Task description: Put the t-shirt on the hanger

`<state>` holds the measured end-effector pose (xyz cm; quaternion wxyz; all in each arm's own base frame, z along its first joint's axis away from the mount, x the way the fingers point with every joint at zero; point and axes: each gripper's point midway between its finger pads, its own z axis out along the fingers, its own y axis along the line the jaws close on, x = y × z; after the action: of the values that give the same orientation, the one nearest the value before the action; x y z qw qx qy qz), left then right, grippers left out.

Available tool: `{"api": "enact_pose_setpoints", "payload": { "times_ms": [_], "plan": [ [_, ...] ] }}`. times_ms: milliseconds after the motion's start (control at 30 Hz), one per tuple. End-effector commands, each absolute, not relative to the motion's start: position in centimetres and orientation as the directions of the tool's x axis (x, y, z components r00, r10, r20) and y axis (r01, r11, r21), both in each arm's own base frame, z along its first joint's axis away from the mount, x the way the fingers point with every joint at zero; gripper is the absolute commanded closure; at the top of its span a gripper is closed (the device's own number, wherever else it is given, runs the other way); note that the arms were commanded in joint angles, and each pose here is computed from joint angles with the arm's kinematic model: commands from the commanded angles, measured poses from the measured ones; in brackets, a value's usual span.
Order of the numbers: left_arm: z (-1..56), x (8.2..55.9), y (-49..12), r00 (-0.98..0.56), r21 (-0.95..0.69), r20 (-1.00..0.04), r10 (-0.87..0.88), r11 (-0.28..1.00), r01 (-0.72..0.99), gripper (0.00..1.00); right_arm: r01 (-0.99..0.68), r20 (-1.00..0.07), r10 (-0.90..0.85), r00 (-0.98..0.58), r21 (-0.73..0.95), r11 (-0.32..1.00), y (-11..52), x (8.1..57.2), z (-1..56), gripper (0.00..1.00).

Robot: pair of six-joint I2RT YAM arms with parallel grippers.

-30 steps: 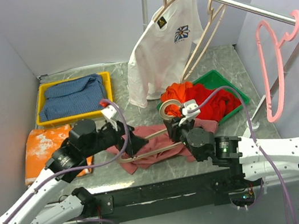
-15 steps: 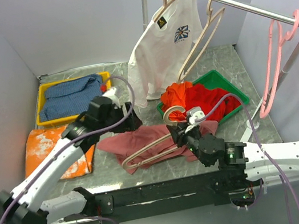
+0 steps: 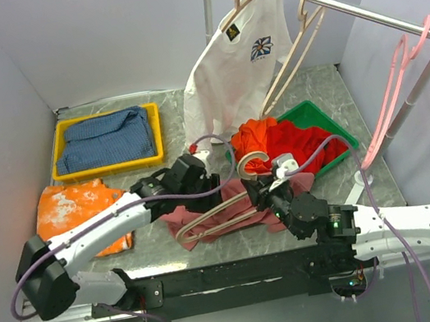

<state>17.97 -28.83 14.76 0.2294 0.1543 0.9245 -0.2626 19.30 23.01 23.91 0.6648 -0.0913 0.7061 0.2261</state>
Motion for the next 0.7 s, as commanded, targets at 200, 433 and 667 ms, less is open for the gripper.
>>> {"api": "enact_pose_setpoints", "payload": {
  "times_ms": [200,433,667],
  "plan": [
    [12.5,17.6,-31.3,-0.847,-0.410,-0.510,0.148,0.824,0.391,0.62,-0.399,-0.979,0.192,-0.071,0.204,0.894,22.3,19.6,24.8,1.00],
    [14.3,18.9,-28.9,-0.795,-0.324,-0.588,0.148,0.858,0.399,0.99,-0.297,-0.980,0.189,-0.065,0.199,0.934,20.5,20.2,24.9,1.00],
    [15.6,19.2,-24.6,-0.807,-0.383,-0.588,0.052,0.861,0.334,0.99,-0.165,-0.977,0.210,-0.041,0.214,0.963,18.3,21.0,25.6,1.00]
  ]
}}
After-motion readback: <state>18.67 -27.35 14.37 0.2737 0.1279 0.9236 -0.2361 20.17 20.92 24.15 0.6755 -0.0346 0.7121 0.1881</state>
